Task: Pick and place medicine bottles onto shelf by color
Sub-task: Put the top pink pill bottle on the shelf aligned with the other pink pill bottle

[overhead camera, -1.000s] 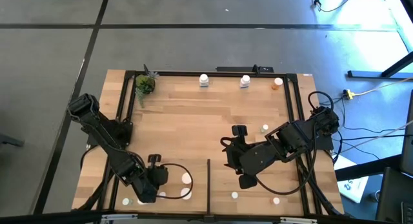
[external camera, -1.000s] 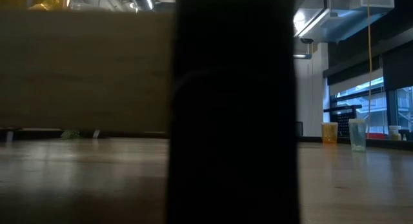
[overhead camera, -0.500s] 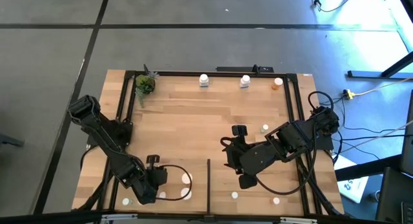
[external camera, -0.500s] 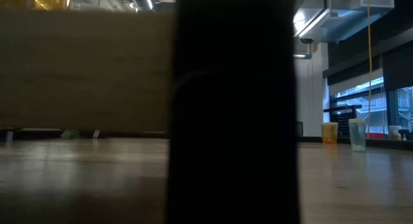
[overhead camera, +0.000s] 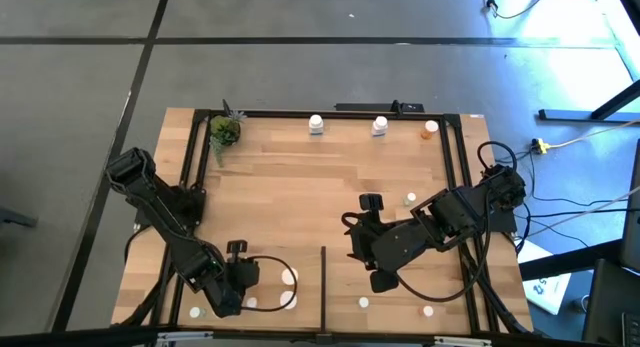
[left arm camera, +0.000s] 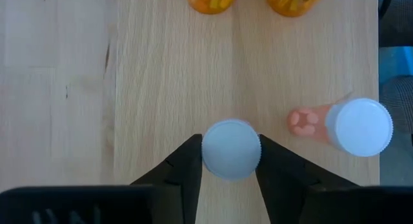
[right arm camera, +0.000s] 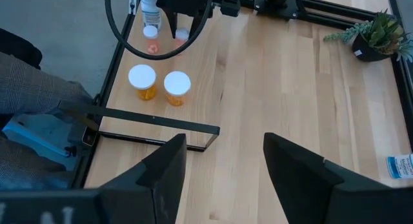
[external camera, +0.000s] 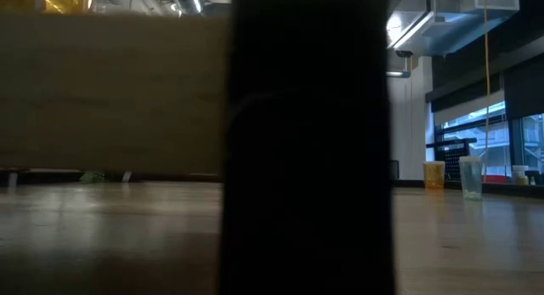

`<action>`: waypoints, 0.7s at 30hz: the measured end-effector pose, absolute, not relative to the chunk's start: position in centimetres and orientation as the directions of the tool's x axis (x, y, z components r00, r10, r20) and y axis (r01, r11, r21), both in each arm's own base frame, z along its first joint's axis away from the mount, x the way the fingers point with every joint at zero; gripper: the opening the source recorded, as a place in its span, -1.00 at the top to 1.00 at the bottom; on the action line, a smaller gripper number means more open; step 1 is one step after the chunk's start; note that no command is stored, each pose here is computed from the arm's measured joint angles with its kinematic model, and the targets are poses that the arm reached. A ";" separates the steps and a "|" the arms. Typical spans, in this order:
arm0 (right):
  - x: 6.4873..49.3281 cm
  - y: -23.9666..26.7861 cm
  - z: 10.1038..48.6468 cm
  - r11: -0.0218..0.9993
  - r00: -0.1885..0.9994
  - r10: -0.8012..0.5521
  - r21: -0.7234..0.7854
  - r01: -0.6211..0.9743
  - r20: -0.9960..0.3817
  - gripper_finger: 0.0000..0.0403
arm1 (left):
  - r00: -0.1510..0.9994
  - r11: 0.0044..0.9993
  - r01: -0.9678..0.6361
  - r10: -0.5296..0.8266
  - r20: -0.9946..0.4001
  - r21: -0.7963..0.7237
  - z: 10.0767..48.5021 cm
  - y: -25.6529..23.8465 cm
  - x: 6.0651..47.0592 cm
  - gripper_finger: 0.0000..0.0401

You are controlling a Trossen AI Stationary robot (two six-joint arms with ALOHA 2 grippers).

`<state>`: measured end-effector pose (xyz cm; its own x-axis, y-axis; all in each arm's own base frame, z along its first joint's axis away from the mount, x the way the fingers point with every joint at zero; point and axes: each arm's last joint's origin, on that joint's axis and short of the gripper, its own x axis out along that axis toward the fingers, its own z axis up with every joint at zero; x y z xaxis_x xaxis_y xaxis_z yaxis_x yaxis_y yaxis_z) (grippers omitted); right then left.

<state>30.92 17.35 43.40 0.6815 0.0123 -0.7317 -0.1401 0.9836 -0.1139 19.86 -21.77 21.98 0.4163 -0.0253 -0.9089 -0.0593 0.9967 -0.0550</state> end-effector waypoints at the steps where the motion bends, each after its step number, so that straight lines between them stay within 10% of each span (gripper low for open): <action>1: 30.9 17.4 43.4 0.984 0.681 0.012 -0.113 -0.140 -0.732 -0.04 | 0.416 0.997 -0.059 -0.026 -0.909 -0.055 22.0 -21.8 19.9 0.36; 21: 30.9 17.4 43.4 0.984 0.681 0.012 -0.114 -0.140 -0.732 -0.04 | 0.423 0.996 -0.064 -0.034 -0.905 -0.068 22.0 -21.9 19.9 -0.20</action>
